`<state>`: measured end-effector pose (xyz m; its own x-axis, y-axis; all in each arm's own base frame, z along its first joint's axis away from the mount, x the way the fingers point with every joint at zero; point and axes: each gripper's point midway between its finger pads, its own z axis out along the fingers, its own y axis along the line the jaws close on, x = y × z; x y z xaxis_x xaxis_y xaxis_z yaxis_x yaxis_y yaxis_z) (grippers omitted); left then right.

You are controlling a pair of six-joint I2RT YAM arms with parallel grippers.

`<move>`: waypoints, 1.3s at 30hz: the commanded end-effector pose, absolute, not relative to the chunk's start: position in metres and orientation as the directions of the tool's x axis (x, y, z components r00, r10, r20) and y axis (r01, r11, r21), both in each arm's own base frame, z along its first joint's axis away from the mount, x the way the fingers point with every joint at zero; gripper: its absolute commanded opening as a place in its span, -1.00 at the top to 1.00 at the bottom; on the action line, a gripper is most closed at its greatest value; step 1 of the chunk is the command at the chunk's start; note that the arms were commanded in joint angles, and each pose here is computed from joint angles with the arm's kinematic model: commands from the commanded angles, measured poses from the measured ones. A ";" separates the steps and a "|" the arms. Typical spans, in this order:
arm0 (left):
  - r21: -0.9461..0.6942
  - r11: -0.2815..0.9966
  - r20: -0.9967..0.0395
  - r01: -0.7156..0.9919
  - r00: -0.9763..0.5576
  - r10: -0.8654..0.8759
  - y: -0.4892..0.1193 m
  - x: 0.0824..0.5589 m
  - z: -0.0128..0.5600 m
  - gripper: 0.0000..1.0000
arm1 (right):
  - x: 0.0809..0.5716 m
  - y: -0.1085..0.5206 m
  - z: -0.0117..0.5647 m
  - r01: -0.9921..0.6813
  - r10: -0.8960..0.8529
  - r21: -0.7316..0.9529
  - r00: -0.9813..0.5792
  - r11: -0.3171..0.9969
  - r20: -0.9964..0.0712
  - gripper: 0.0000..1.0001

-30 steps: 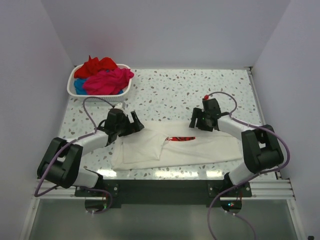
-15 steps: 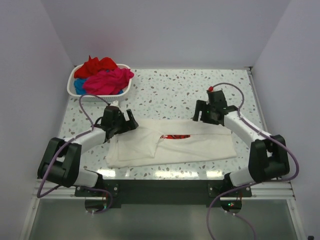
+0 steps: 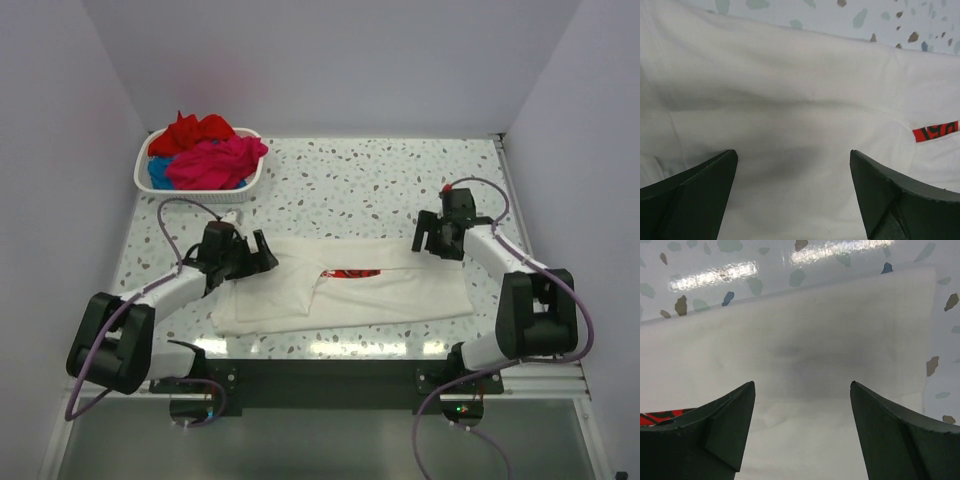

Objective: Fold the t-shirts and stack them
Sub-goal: Fold the tshirt

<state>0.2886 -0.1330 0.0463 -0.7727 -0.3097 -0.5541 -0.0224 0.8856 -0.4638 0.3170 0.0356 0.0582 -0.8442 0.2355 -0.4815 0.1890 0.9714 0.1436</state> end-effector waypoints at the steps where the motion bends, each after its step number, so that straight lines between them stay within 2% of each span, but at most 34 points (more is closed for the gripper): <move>1: -0.505 0.863 -0.504 -0.018 -0.805 -0.312 -0.145 0.280 0.026 -1.00 | 0.314 0.033 0.042 0.176 0.215 0.127 -0.865 0.976 -0.453 -0.60; 7: -0.477 0.879 -0.479 0.009 -0.841 -0.252 -0.158 0.292 0.010 -1.00 | 0.297 0.045 0.007 0.163 0.208 0.158 -0.922 0.974 -0.326 -0.55; 14: -0.431 0.896 -0.529 0.105 -0.834 -0.156 -0.210 0.341 0.023 -1.00 | 0.283 0.056 0.011 0.164 0.225 0.214 -0.925 0.963 -0.306 -0.53; 22: -0.373 0.923 -0.518 0.099 -0.847 -0.119 -0.234 0.399 0.006 -1.00 | 0.252 0.051 0.020 0.193 0.240 0.181 -0.928 0.964 -0.285 -0.55; 27: -0.383 0.908 -0.591 0.169 -0.801 -0.100 -0.263 0.446 0.033 -1.00 | 0.244 0.055 0.044 0.173 0.234 0.201 -0.913 0.964 -0.335 -0.56; 32: -0.366 0.899 -0.683 0.242 -0.725 -0.083 -0.277 0.476 0.084 -1.00 | 0.252 0.074 0.082 0.063 0.111 0.122 -0.890 0.991 -0.443 -0.60; 36: -0.319 0.919 -0.747 0.230 -0.658 -0.094 -0.261 0.468 0.138 -1.00 | 0.275 0.093 0.102 0.018 0.090 0.147 -0.861 0.989 -0.500 -0.60; 39: -0.310 0.931 -0.737 0.192 -0.667 -0.107 -0.242 0.439 0.142 -1.00 | 0.287 0.103 0.099 -0.010 0.080 0.171 -0.858 0.985 -0.508 -0.60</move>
<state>0.4556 -0.2612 0.0888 -0.7337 -0.0968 -0.6726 0.1971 0.9170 -0.3469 0.2713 0.0984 0.0955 -0.8700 0.0699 -0.4881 -0.0133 0.9862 0.1649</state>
